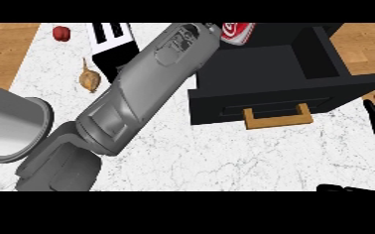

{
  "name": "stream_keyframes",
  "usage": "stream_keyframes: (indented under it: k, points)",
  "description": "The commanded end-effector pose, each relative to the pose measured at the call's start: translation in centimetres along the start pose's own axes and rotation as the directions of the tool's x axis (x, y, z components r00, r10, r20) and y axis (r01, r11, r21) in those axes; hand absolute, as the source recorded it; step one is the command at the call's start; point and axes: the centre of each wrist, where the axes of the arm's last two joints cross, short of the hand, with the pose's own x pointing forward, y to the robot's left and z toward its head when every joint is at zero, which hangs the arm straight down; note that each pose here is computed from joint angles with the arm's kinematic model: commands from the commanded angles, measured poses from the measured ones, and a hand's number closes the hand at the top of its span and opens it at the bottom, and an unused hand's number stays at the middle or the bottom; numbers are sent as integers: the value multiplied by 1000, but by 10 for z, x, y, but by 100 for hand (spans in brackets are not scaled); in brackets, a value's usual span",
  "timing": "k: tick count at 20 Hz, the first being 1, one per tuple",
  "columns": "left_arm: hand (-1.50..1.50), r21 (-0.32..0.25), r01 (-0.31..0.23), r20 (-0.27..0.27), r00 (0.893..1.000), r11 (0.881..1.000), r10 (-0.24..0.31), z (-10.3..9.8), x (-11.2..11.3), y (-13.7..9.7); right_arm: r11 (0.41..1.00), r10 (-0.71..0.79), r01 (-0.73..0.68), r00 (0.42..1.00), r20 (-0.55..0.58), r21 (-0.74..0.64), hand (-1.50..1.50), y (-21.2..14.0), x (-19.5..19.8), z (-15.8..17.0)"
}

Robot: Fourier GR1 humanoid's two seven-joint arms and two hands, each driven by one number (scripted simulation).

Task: Pick up the can, place it into the drawer and close the drawer

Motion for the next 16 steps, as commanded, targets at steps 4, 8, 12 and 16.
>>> stream_keyframes:
  k: [4, 8, 12, 16]
  points:
    - [150, 25, 50, 16, 999, 998, -51, 1, -23, 1, 1000, -8, 8, 1000, 9, 15, -150, 11, -2, -4]
    - [150, 30, 88, 18, 996, 996, -89, 3, -28, -1, 999, 24, -25, 1000, 5, 22, -150, -5, -9, -8]
    - [150, 38, 126, 42, 991, 991, -128, 4, -49, 4, 999, -8, 7, 999, 42, 38, -150, 5, -2, -5]
    - [-150, 91, 138, 4, 990, 986, -139, 5, -49, 1, 1000, -5, 4, 999, 34, 26, -150, 9, 4, -14]
